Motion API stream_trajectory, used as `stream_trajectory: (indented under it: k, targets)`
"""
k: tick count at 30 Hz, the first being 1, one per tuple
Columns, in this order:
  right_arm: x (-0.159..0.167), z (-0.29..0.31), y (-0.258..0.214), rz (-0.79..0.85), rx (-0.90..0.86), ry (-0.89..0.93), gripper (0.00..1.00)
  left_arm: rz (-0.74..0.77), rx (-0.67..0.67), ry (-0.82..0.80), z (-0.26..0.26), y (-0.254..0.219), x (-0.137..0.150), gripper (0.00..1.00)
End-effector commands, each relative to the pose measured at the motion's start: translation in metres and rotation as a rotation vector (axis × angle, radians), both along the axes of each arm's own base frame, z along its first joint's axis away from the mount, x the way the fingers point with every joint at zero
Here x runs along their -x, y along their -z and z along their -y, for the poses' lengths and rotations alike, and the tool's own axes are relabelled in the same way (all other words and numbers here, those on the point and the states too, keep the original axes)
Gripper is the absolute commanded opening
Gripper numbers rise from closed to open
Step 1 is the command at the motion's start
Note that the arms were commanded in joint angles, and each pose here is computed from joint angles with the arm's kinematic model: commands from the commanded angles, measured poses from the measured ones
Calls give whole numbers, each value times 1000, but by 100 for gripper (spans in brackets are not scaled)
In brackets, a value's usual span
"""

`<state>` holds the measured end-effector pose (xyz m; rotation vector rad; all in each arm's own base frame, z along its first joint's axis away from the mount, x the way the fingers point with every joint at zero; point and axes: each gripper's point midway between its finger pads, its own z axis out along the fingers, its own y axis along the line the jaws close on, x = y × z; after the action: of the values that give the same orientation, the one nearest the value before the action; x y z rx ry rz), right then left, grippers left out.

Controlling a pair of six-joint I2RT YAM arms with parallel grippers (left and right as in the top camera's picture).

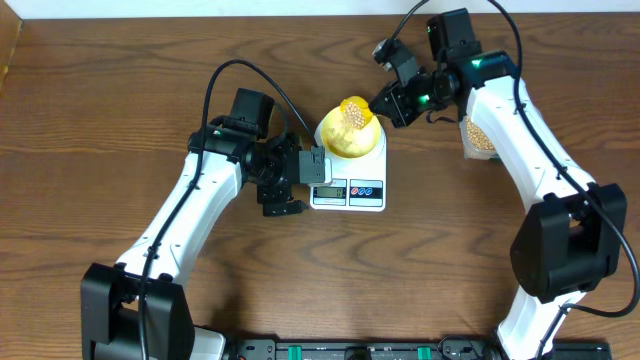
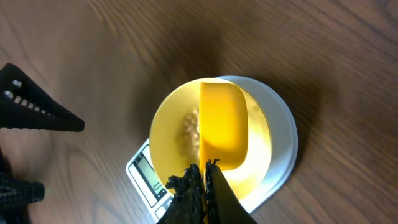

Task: Scoop item into bowl and weigh 50g on scale
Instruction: 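Tilt the scoop with the right gripper to pour soybeans into the bowl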

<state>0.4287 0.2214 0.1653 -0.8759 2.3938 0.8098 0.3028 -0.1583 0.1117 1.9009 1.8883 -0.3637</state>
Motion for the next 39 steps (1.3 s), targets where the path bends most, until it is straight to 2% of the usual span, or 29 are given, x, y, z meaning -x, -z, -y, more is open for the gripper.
stream_trajectory:
  k: [1, 15, 19, 26, 32, 39]
  targets:
    - [-3, 0, -8, 51, 14, -22, 1, 1, 23, 4, 2, -4, 2, 97]
    - [13, -1, -44, 211, 68, -126, 1, 1, 23, 4, 2, -4, 2, 98]
    - [10, 3, -41, 237, 137, -112, 1, 1, 23, 4, 2, -4, 2, 98]
    - [18, -7, -37, 280, 186, -191, 1, 1, 23, 4, 2, -4, 2, 98]
    - [13, -5, -28, 320, 330, -167, 1, 1, 23, 4, 2, -4, 2, 98]
    - [20, -18, -27, 360, 374, -220, 1, 2, 23, 4, 2, -4, 2, 98]
